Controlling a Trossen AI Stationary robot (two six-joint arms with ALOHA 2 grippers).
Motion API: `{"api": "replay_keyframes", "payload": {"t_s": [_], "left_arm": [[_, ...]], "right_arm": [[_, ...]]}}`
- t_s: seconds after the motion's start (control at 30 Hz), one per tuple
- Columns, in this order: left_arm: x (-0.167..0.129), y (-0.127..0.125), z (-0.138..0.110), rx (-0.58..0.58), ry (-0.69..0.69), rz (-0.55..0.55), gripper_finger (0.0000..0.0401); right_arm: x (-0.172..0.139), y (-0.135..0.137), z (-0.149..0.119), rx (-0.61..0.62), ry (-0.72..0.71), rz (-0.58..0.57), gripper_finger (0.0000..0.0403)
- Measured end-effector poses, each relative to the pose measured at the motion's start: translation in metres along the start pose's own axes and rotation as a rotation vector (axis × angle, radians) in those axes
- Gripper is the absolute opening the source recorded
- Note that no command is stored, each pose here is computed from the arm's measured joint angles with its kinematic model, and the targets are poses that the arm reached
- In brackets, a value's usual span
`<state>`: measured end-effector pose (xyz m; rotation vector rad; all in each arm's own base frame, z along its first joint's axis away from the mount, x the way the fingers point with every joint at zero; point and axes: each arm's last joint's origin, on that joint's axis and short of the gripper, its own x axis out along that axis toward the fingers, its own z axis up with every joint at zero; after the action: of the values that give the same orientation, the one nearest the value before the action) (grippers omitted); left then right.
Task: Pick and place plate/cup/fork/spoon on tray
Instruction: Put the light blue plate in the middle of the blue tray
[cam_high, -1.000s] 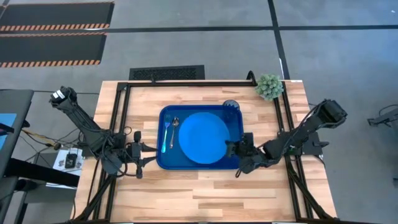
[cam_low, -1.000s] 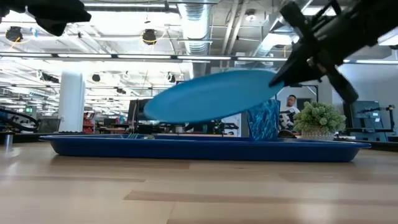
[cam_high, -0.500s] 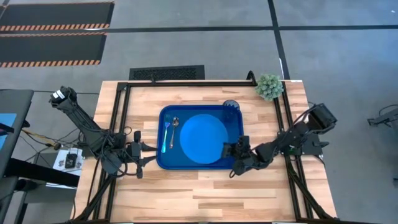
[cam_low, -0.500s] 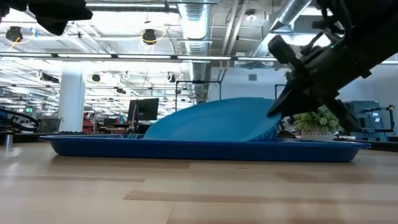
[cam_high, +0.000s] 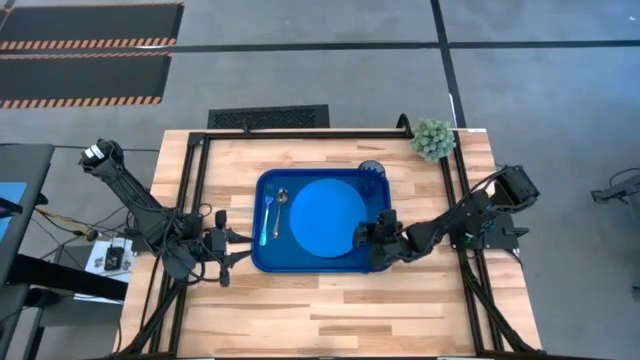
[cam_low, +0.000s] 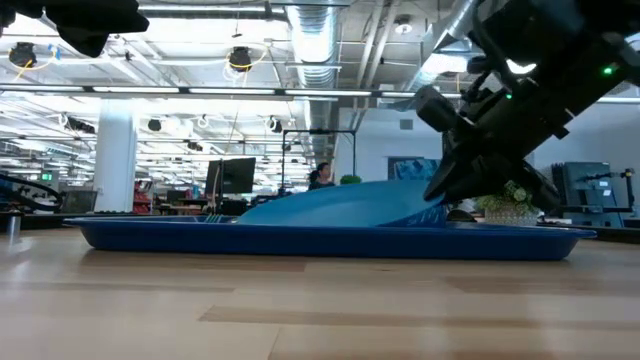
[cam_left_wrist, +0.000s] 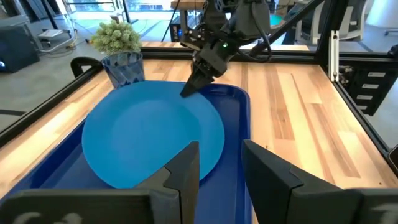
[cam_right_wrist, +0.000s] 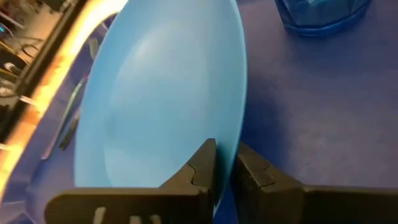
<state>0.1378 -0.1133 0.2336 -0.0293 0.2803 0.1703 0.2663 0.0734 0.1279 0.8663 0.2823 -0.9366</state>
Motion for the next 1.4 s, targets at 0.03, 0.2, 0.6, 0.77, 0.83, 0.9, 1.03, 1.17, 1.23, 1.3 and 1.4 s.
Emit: {"api": "replay_keyframes", "payload": {"t_s": [0.03, 0.2, 0.6, 0.77, 0.83, 0.9, 1.03, 1.17, 1.23, 1.3, 1.4], "left_arm": [[0.0, 0.0, 0.0, 0.0, 0.0, 0.0, 0.0109], [0.0, 0.0, 0.0, -0.01, 0.0, 0.0, 0.0109], [0.0, 0.0, 0.0, -0.01, 0.001, -0.001, 0.0109], [0.0, 0.0, 0.0, -0.03, 0.001, -0.002, 0.0109], [0.0, 0.0, 0.0, -0.054, 0.002, -0.001, 0.0109], [0.0, 0.0, 0.0, -0.065, 0.004, -0.001, 0.0109], [0.004, 0.001, -0.001, -0.07, 0.016, 0.01, 0.0109], [0.017, 0.007, -0.003, -0.084, 0.06, 0.029, 0.0105], [0.026, 0.011, -0.004, -0.081, 0.089, 0.047, 0.0092], [0.033, 0.015, -0.006, -0.064, 0.117, 0.066, 0.0073], [0.041, 0.021, -0.006, -0.052, 0.141, 0.08, 0.0039]], "right_arm": [[0.001, 0.0, 0.001, -0.004, 0.008, -0.004, 0.0054], [0.006, -0.003, 0.003, -0.006, 0.086, -0.039, 0.0053], [0.011, -0.008, 0.006, -0.031, 0.177, -0.09, 0.0072], [0.011, -0.009, 0.005, -0.077, 0.206, -0.086, 0.0112], [0.011, -0.007, 0.005, -0.106, 0.212, -0.078, 0.0127], [0.011, -0.004, 0.005, -0.132, 0.225, -0.067, 0.0138], [0.008, 0.003, 0.005, -0.206, 0.233, -0.037, 0.0149], [0.006, 0.009, 0.004, -0.32, 0.296, 0.008, 0.0137], [0.005, 0.01, 0.003, -0.353, 0.306, 0.017, 0.0122], [0.005, 0.009, 0.003, -0.374, 0.309, 0.01, 0.0106], [0.004, 0.006, 0.004, -0.413, 0.314, -0.012, 0.0082]]}}
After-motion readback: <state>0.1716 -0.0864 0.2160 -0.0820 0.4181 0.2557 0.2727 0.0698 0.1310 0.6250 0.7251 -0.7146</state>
